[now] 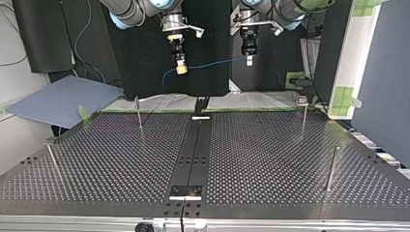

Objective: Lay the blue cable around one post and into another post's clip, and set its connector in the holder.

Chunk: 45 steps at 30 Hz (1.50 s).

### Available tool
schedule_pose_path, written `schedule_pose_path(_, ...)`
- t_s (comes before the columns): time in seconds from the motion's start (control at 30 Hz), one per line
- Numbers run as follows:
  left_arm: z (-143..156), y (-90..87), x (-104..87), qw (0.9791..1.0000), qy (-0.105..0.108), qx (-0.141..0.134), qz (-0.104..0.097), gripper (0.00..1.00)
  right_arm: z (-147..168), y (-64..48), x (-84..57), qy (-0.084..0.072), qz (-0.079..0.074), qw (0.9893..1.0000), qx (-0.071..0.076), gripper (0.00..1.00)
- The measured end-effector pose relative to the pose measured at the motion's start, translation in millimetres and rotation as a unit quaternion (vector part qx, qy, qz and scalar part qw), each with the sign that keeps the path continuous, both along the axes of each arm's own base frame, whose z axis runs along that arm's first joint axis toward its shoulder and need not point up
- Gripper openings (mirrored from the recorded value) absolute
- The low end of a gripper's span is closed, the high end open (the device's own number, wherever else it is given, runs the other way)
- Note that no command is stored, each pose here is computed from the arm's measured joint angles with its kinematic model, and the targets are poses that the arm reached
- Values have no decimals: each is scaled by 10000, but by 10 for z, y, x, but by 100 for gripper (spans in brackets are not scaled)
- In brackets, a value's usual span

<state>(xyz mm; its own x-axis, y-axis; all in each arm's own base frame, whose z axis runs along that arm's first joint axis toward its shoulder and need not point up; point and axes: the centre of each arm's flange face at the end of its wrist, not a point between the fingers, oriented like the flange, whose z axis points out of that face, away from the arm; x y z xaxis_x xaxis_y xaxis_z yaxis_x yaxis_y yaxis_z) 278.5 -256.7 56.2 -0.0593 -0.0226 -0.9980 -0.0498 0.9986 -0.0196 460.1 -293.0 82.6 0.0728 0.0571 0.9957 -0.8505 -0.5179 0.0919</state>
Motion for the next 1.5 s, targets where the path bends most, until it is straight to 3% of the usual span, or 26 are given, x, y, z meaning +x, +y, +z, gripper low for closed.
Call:
schedule_pose_path(1.3, -46, 16, -15, 10000, 59, 27, 3, 0, -1, 1, 3, -1, 2, 10000, 2, 0)
schedule_pose_path(1.5, 81, 59, 63, 9997, -31, -237, -24, 0, 202, 56, 152, -232, -3, 9997, 16, 0)
